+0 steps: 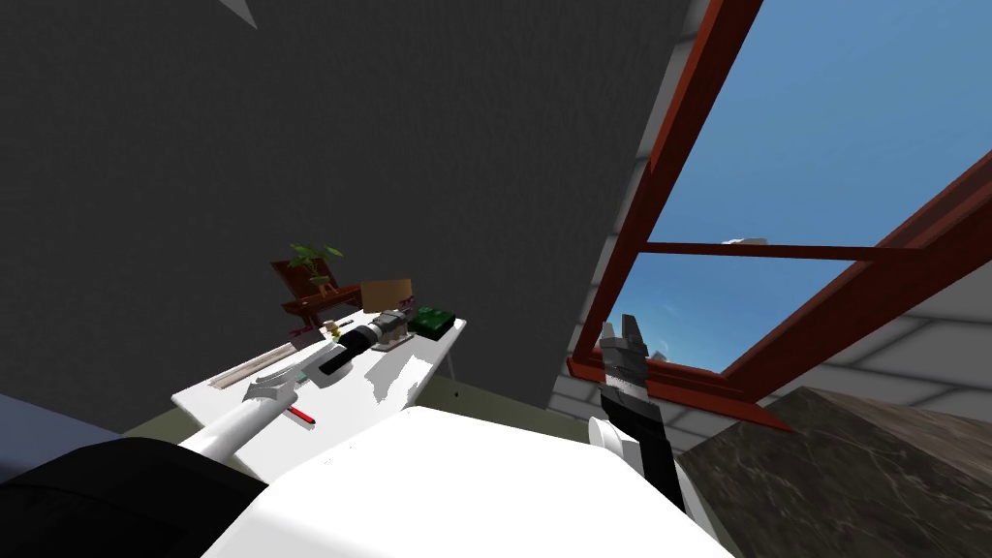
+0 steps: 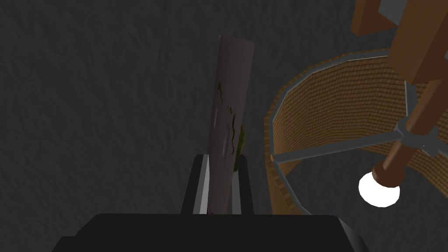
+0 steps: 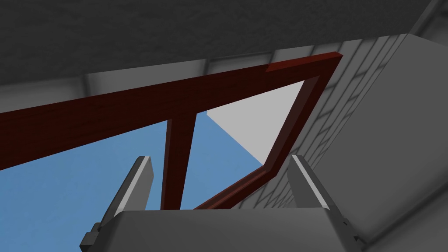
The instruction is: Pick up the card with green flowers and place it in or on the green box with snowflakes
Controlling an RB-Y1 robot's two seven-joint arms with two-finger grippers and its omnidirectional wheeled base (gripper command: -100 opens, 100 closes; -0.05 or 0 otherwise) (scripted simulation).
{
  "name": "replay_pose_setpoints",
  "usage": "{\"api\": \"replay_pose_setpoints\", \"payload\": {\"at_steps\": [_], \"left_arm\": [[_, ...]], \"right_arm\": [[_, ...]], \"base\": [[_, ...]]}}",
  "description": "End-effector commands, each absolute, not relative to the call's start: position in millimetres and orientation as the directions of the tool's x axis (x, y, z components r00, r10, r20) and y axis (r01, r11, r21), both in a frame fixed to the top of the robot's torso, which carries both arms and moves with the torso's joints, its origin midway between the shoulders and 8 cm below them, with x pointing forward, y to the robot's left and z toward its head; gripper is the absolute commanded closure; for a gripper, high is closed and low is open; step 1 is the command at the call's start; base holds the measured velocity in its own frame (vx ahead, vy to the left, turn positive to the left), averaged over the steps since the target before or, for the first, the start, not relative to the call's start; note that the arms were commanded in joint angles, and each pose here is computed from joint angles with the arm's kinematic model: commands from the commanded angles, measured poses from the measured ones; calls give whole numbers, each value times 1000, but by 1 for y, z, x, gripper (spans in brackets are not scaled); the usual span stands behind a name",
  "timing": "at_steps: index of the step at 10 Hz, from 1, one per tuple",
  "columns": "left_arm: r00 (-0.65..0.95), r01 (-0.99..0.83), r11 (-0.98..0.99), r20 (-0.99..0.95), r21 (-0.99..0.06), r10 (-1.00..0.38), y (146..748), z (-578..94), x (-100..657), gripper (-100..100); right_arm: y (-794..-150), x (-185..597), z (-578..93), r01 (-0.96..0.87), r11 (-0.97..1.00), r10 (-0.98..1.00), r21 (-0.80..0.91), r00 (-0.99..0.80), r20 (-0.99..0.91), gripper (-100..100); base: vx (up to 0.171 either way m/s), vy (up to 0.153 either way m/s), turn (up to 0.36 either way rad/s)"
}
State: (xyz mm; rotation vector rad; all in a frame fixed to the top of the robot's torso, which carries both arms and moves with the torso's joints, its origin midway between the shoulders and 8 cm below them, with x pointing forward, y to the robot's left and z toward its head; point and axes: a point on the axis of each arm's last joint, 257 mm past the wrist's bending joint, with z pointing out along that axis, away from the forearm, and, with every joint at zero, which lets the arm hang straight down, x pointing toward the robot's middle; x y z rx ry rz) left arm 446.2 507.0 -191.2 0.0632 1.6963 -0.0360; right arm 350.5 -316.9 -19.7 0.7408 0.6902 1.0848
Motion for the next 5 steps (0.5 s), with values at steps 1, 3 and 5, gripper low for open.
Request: {"api": "replay_pose_setpoints", "payload": {"at_steps": [1, 3, 5], "left_arm": [[-125, 63, 998, -992, 13, 21, 507, -191, 446, -100], [-125, 72, 997, -992, 10, 19, 503, -192, 446, -100], [-124, 72, 997, -992, 10, 19, 503, -192, 446, -100]], "right_arm": [[-317, 350, -20, -516, 284, 940, 808, 314, -130, 0], [-317, 351, -20, -516, 284, 940, 808, 314, -130, 0], [-317, 351, -20, -516, 284, 940, 808, 314, -130, 0]], "base": [[6, -1, 0], [0, -10, -15], [0, 0, 0]]}}
